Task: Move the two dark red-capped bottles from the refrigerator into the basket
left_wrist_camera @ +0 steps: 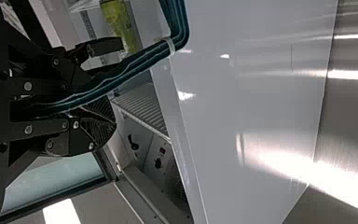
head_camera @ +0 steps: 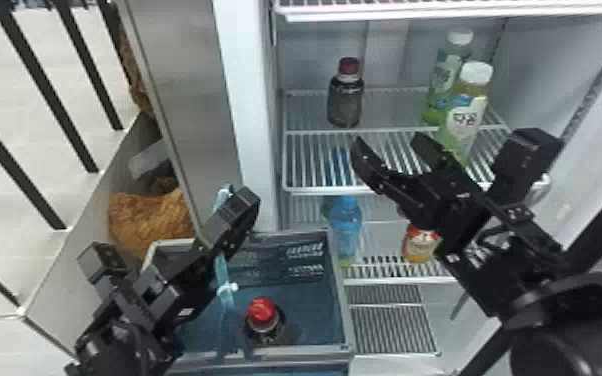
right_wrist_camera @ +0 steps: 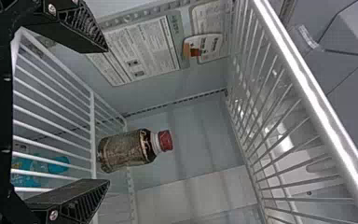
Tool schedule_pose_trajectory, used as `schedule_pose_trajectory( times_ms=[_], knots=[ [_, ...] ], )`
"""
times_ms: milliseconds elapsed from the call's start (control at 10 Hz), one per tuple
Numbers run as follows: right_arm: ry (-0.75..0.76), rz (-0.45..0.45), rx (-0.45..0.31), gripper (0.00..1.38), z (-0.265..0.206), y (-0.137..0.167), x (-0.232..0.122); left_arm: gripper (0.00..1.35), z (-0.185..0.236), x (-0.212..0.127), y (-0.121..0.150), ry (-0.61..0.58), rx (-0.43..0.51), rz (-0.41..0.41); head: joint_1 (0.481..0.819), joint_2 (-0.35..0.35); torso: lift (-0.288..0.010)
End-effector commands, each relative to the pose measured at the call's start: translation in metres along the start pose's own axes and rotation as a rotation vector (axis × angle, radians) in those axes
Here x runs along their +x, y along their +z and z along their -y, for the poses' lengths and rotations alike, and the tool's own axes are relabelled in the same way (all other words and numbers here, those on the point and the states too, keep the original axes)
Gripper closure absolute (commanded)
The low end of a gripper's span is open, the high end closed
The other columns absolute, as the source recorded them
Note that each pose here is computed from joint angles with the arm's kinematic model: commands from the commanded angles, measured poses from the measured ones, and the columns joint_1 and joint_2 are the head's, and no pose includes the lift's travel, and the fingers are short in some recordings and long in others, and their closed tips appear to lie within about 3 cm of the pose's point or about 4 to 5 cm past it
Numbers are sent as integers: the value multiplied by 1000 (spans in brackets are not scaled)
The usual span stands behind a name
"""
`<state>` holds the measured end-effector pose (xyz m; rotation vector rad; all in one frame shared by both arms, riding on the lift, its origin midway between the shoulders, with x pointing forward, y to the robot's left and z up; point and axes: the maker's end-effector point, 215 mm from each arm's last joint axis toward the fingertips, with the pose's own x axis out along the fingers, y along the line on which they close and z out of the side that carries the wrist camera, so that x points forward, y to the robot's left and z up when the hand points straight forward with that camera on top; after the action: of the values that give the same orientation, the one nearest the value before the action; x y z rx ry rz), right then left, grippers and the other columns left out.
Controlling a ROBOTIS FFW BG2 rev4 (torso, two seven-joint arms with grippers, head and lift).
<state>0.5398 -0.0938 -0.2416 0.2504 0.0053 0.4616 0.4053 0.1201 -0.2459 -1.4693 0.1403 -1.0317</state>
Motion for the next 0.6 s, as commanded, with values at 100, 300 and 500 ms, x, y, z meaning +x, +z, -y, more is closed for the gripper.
schedule_pose_trajectory(
  times_ms=[100,300,500],
  knots=[
    [-20,-4,-33,105,10,0,21,1197,0,2,-1,-2,-1,-3,683,31,-34],
    [-40,-13,-53,104,19,-3,35,1197,0,1,0,-2,1,-2,671,28,-34],
    [-54,-31,-78,102,27,-8,54,1196,1,2,0,-3,1,-5,666,29,-34]
  ],
)
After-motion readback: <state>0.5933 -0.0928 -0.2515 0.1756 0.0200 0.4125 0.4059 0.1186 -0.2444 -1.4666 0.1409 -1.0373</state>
